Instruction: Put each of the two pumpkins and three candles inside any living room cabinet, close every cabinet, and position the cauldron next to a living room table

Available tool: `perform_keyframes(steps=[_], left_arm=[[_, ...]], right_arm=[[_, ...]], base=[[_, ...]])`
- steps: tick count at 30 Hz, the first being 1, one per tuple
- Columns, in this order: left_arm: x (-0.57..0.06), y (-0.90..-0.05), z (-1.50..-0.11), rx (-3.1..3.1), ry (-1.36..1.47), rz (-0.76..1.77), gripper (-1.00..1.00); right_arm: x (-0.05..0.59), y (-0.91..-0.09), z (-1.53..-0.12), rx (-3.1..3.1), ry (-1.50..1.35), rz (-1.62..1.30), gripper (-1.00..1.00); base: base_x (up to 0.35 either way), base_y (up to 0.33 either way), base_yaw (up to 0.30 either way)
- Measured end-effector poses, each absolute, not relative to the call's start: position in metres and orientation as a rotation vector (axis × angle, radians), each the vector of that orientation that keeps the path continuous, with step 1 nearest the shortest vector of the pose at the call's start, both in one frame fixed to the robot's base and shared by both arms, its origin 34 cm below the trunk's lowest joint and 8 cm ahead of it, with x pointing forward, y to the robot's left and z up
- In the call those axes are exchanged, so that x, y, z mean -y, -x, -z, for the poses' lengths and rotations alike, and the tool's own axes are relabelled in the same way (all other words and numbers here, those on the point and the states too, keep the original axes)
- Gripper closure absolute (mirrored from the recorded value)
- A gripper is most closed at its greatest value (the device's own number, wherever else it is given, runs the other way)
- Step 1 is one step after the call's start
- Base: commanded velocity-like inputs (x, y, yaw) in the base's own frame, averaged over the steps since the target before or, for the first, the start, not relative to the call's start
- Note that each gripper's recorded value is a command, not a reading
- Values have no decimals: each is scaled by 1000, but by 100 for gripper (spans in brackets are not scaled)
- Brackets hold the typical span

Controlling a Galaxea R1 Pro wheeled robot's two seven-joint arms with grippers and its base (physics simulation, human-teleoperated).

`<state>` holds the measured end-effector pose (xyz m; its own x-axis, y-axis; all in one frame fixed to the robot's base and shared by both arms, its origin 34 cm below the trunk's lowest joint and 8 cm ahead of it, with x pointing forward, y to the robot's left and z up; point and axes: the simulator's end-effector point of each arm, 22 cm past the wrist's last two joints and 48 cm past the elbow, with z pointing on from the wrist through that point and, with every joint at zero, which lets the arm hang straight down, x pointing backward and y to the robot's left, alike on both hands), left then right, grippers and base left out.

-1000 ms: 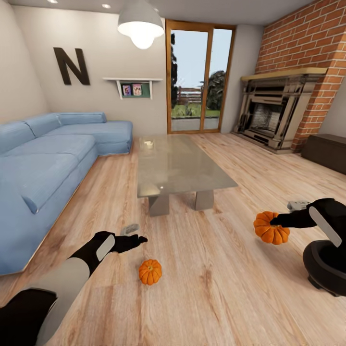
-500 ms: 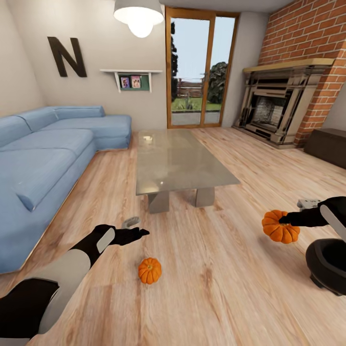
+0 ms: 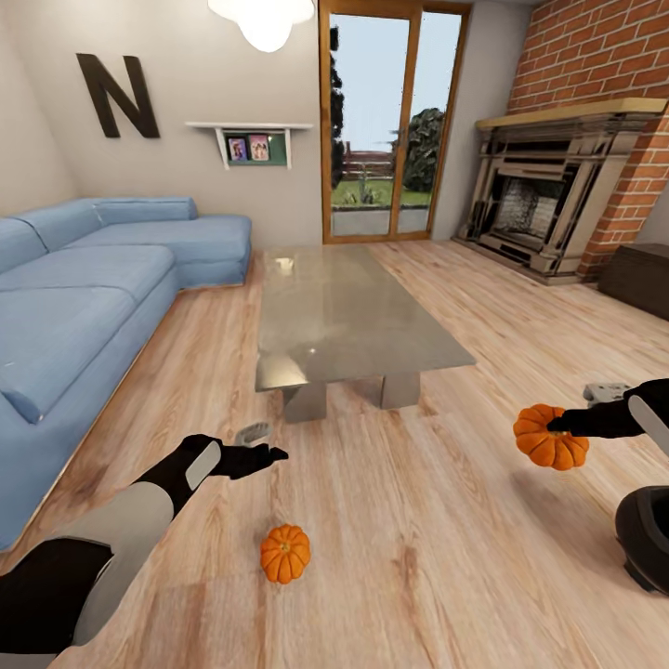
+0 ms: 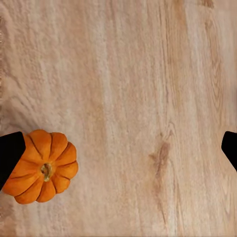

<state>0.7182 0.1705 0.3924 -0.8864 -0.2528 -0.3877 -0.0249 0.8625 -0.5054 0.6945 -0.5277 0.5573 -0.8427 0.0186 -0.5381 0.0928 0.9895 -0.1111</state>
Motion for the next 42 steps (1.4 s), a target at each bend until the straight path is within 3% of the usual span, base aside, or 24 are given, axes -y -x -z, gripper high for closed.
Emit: perform_keyframes(steps=[14, 24, 28, 42], left_arm=[[-212, -672, -311, -2761, 324, 626, -100], [-213, -659, -281, -2814, 343, 625, -100], [-200, -661, -286, -2785, 327, 715, -100], [-197, -659, -284, -2788, 296, 731, -100]], right_arm=[[577, -682, -535, -2626, -113, 293, 100], [571, -702, -542, -2576, -106, 262, 100], [547, -710, -547, -2557, -101, 86, 100], [543, -710, -543, -2564, -83, 73, 100]], base=[[3, 0, 0], [0, 0, 0], [0, 0, 0], [0, 0, 0]])
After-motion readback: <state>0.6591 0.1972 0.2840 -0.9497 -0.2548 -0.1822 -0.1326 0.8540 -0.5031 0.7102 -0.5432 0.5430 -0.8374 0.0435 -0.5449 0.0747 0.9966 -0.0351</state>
